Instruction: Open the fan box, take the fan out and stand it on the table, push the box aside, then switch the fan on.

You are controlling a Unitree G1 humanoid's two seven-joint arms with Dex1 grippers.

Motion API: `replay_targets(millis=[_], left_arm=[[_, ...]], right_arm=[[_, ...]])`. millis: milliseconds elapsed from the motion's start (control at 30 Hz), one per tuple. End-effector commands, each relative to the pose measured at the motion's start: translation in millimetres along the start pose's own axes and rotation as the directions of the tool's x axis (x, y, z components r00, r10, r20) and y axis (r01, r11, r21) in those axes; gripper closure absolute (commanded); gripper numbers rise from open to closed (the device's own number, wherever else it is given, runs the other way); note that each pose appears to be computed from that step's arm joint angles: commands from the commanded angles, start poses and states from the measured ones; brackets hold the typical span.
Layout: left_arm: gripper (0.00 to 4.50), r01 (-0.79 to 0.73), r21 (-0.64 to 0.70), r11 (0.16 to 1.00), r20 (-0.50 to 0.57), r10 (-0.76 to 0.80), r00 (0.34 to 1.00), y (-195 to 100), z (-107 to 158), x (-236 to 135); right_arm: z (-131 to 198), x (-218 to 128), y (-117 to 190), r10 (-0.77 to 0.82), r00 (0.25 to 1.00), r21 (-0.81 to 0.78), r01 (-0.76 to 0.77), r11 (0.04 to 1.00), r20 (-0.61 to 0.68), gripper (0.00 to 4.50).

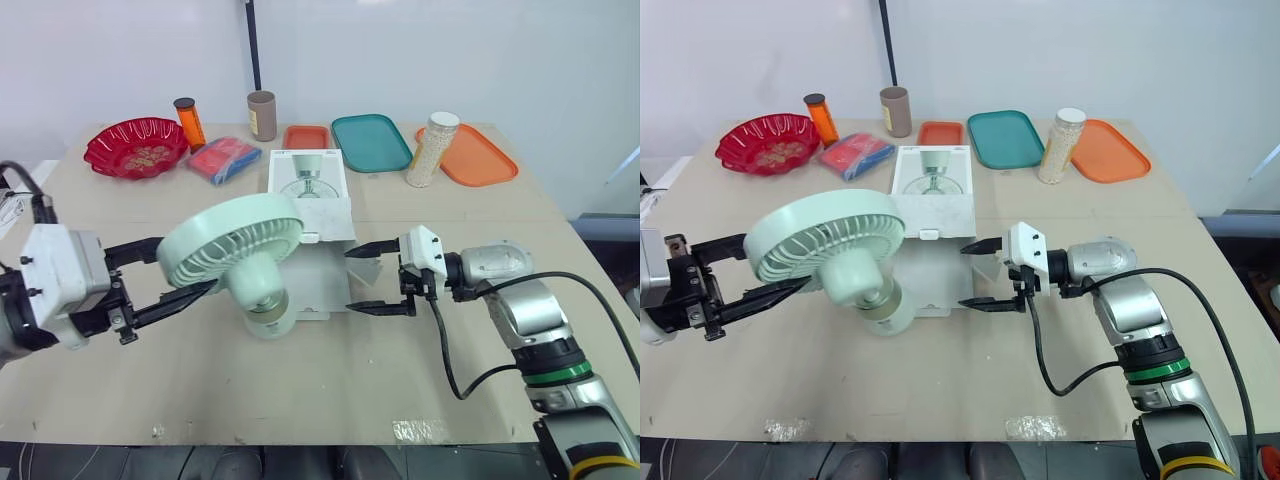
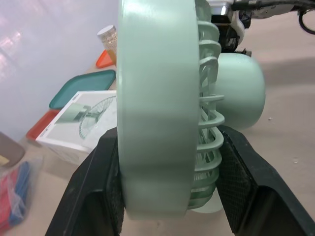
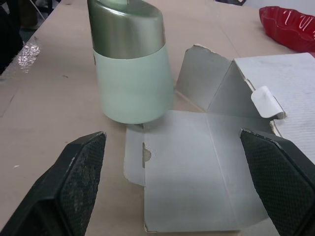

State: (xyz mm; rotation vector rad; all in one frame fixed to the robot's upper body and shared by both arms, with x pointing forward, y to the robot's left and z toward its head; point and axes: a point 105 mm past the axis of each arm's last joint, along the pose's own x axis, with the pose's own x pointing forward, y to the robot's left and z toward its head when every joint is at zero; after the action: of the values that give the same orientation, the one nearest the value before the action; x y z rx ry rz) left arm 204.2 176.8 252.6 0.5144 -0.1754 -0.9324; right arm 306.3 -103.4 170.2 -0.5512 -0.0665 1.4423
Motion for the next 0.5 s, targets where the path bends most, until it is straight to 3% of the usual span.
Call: replay_targets(millis=[33, 133, 500], left_arm=[[2.24, -0.083, 0.033, 0.996, 0.011, 0.082, 0.997, 4.3, 11.5, -11.6], [2.24, -0.196, 0.041, 0.98, -0.01, 0.196, 0.981, 21.1, 10.1, -23.4], [2.24, -0.328, 0.114, 0.938, -0.109, 0.34, 0.934, 55.3, -10.5, -56.5]], right_arm=[[10.0, 2.2, -5.2, 0.015, 1.0, -0.047, -0.014, 0.999, 0.025, 0.05], [10.2, 6.1, -7.3, 0.027, 0.999, -0.046, -0.025, 0.999, 0.034, 0.05], [22.7, 13.0, -7.4, 0.056, 0.994, -0.051, -0.052, 0.997, 0.09, 0.05]])
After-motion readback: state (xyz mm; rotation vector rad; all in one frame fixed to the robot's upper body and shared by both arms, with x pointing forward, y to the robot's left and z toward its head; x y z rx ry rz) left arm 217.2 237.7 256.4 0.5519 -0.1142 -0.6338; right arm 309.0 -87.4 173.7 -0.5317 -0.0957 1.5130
